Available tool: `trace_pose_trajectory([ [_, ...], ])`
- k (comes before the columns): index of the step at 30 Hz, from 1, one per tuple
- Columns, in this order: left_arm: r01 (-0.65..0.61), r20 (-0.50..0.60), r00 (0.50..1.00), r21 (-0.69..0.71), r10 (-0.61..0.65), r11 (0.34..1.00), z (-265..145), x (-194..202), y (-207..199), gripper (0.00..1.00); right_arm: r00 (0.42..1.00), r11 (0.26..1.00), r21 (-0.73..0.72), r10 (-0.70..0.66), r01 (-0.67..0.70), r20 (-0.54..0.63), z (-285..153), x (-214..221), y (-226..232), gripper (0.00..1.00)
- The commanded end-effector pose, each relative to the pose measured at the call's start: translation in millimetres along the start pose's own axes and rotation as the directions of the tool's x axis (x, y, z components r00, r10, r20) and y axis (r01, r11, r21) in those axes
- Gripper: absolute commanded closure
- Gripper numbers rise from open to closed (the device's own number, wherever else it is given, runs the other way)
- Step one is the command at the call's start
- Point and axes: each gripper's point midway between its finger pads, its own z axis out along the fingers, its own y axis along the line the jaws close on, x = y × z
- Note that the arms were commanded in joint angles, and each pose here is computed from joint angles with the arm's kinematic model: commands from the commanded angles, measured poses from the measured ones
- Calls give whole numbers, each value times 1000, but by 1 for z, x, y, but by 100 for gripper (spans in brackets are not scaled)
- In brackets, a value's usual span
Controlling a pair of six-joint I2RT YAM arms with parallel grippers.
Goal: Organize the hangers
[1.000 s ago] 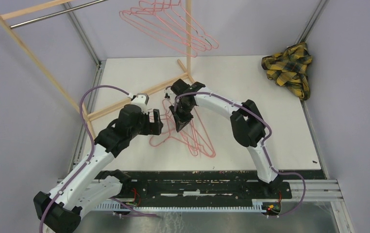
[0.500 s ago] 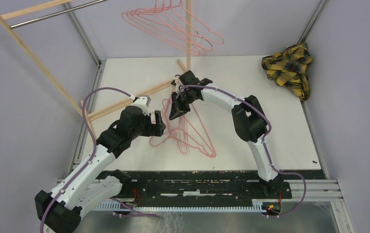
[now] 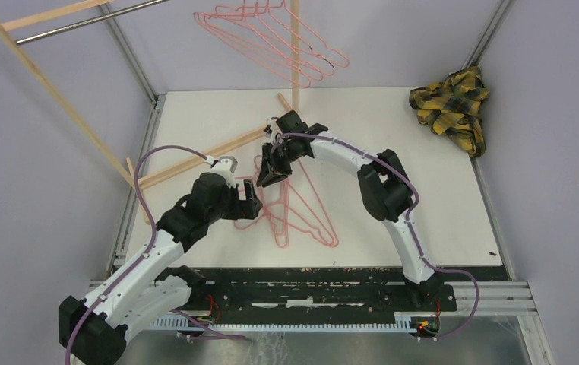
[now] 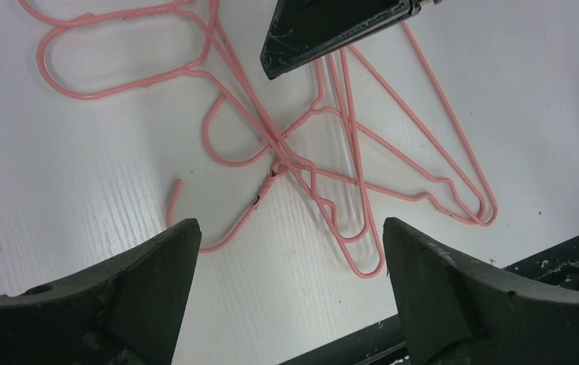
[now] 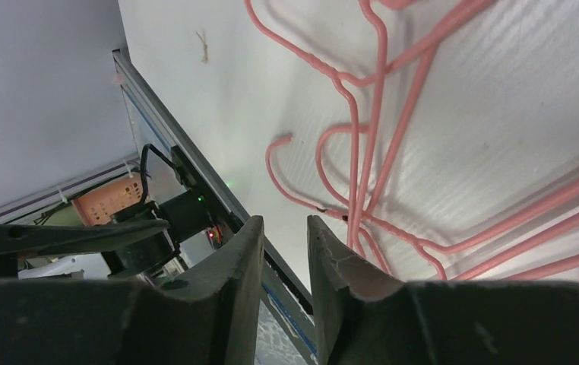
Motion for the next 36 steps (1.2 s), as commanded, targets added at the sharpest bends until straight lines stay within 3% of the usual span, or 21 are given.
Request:
trace_pose_trajectory([
  [1,38,67,997,63,-42,997,1,-21,-17,4,997,997,28,-76,75,6,5,-12,4,63],
  [12,58,61,996,59,-62,997,0,-18,-16,5,995,993,97,-64,71,-76,44,8,-28,61],
  [18,66,58,996,52,-69,996,0,-16,-14,5,995,993,100,-48,57,-89,54,12,-33,70],
  [24,63,54,996,44,-65,997,-2,-12,-11,5,996,990,114,-76,80,-45,41,5,-26,80],
  [28,59,55,997,48,-61,997,0,-11,-11,5,996,992,96,-87,87,-4,25,-4,-13,92],
  [36,62,51,996,81,-67,995,8,-12,-18,6,991,995,-50,-75,81,110,-16,-26,41,92],
])
